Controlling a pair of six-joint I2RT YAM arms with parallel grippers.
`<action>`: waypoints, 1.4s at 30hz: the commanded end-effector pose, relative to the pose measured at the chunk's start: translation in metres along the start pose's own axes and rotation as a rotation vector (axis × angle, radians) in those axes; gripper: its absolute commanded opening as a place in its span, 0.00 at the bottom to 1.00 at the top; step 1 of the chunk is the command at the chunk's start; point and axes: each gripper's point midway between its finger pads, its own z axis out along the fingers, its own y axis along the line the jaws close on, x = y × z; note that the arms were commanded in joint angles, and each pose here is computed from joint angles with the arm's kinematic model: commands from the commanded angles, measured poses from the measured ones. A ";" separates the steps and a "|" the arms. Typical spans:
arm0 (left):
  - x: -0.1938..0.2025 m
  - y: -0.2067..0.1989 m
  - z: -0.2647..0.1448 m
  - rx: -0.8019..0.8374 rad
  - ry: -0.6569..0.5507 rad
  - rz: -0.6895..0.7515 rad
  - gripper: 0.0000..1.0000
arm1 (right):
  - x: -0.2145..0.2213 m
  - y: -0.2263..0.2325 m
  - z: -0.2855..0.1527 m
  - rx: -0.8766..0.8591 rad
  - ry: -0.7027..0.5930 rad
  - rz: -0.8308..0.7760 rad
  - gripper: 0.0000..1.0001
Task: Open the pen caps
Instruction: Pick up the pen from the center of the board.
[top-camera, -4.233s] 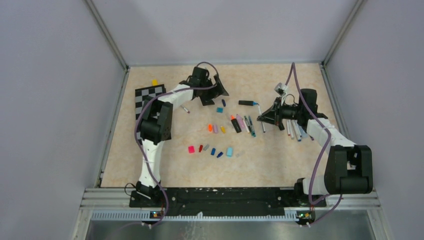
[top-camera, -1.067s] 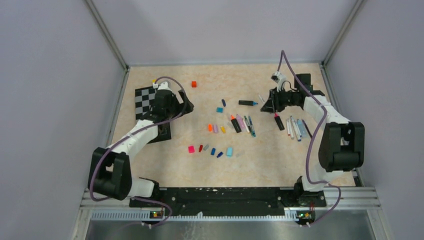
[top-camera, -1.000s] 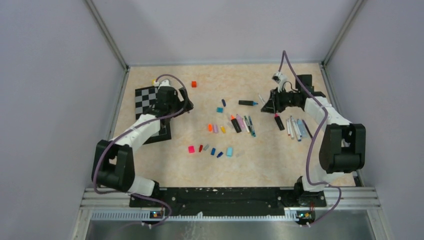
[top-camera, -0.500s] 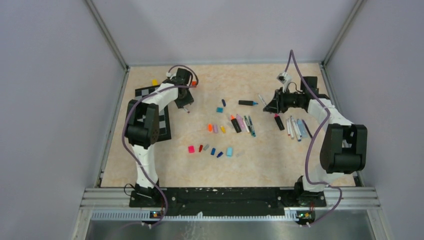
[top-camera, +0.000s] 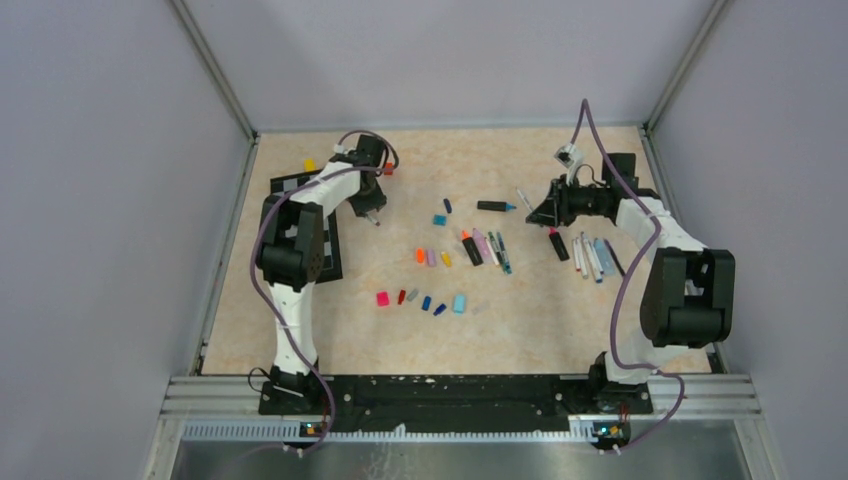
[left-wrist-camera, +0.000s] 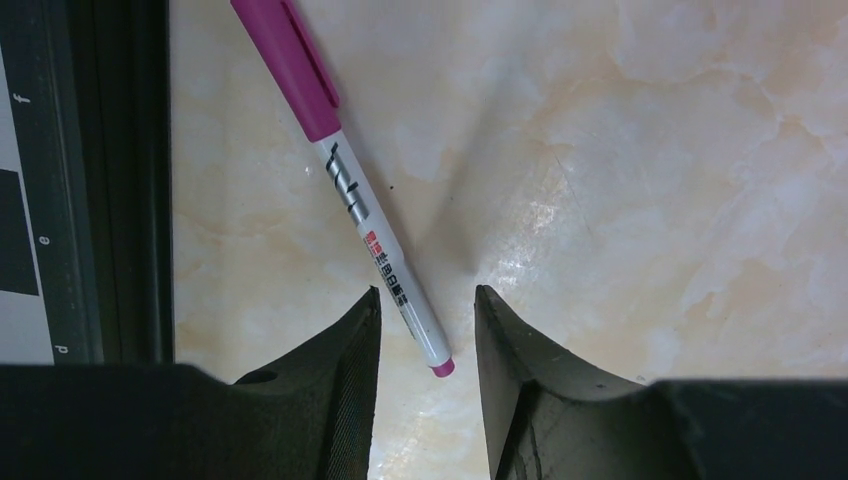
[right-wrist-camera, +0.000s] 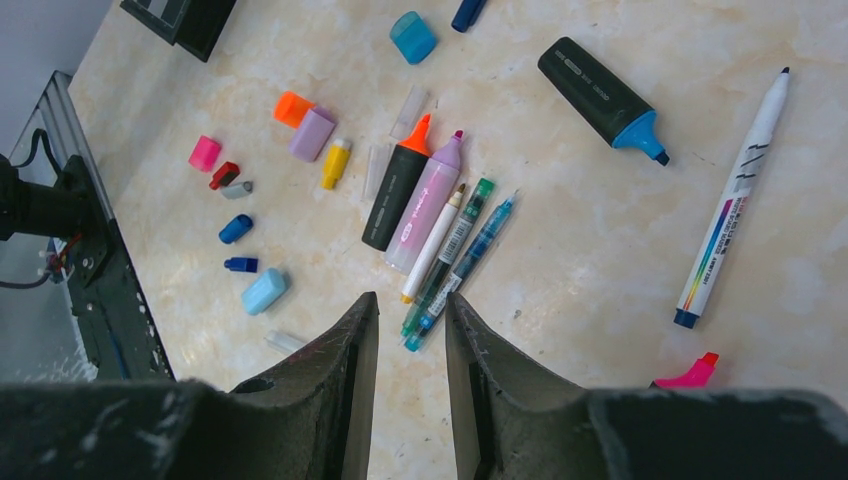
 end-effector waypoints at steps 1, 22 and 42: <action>-0.014 0.004 0.003 -0.042 -0.026 -0.013 0.43 | -0.010 0.002 -0.005 -0.015 -0.039 -0.038 0.29; -0.010 0.028 0.026 -0.096 0.047 -0.082 0.23 | -0.010 0.001 -0.007 -0.020 -0.044 -0.031 0.29; -0.024 0.013 -0.032 0.138 -0.072 -0.039 0.00 | -0.012 0.011 -0.011 -0.050 -0.055 -0.076 0.29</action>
